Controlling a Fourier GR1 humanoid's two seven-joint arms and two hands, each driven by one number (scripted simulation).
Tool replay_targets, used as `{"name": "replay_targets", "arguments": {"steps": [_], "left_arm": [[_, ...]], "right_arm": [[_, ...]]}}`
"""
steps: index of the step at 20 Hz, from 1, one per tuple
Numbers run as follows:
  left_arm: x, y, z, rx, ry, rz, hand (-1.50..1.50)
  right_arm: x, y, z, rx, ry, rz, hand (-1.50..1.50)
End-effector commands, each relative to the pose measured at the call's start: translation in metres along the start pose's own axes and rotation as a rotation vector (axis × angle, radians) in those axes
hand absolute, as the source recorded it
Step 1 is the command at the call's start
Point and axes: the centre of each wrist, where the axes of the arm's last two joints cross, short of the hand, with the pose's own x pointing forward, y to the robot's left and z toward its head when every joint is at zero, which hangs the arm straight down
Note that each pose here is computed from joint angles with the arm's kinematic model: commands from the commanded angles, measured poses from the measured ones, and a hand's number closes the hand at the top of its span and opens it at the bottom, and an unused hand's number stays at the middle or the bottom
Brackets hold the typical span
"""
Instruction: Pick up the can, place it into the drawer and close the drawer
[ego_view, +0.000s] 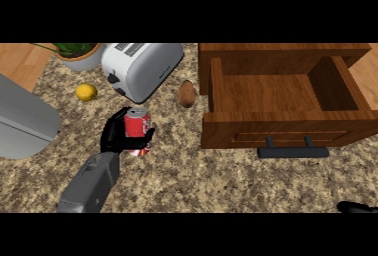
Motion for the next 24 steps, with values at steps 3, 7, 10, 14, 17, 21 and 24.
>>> {"name": "replay_targets", "arguments": {"steps": [3, 7, 10, 14, 17, 21, 24], "left_arm": [[0.029, -0.036, -0.029, -0.020, -0.054, 0.038, 1.50], [0.052, -0.044, -0.042, -0.099, -0.035, -0.002, 1.50], [0.072, -0.068, -0.052, -0.109, -0.083, -0.026, 1.50], [0.116, -0.101, -0.069, -0.188, -0.105, -0.056, 1.50], [0.145, -0.115, -0.067, -0.186, -0.107, -0.028, 1.50], [0.199, -0.147, -0.080, -0.217, -0.095, -0.024, 1.50], [0.238, -0.170, -0.076, -0.221, -0.145, -0.037, 1.50]], "right_arm": [[-0.004, -0.023, 0.005, -0.009, 0.008, 0.030, -1.50], [0.019, -0.004, 0.007, -0.031, -0.008, 0.031, -1.50], [0.018, -0.010, 0.002, -0.018, -0.005, 0.022, -1.50], [0.002, -0.009, -0.005, -0.019, -0.003, 0.038, -1.50], [0.008, -0.007, 0.001, -0.037, -0.007, 0.045, -1.50], [0.004, -0.002, -0.007, -0.021, -0.010, 0.046, -1.50], [0.001, -0.003, -0.005, -0.038, -0.004, 0.026, -1.50]]}}
